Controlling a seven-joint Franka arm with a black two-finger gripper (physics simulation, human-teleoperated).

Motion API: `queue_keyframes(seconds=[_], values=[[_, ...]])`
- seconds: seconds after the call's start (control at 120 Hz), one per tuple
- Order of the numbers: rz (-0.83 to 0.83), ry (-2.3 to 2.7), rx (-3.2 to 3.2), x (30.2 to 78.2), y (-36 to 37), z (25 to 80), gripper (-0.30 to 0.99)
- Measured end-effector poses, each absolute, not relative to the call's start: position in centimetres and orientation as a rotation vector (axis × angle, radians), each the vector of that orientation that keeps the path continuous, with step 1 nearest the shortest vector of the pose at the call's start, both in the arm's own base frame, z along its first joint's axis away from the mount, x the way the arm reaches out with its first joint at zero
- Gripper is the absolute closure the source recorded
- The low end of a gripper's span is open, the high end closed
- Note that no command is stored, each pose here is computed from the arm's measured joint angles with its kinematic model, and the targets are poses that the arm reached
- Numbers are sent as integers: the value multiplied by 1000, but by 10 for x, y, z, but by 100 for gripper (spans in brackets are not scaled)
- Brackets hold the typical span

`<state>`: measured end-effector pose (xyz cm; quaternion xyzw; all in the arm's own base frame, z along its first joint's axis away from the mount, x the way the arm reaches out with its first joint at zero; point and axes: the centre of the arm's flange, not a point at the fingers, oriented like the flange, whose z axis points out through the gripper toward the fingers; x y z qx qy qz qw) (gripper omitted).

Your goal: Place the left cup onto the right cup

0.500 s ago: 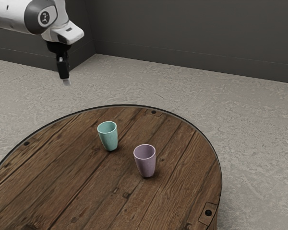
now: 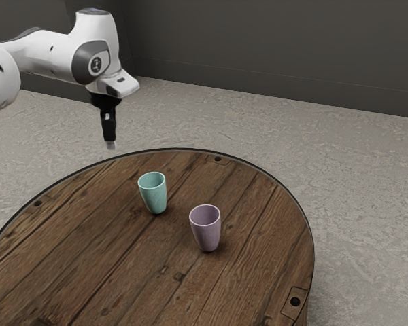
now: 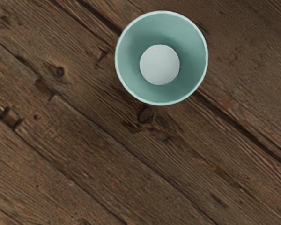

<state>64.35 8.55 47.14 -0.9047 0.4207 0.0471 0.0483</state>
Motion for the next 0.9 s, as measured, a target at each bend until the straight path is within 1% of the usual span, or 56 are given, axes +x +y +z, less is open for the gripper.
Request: queue_keyframes(seconds=[0.317,0.542,0.717,0.9], values=[[208,1362,-2723,665,73,397,0],[203,1418,-2693,683,68,351,0],[157,1482,-2637,701,54,341,0],[132,1525,-2602,706,47,343,0]])
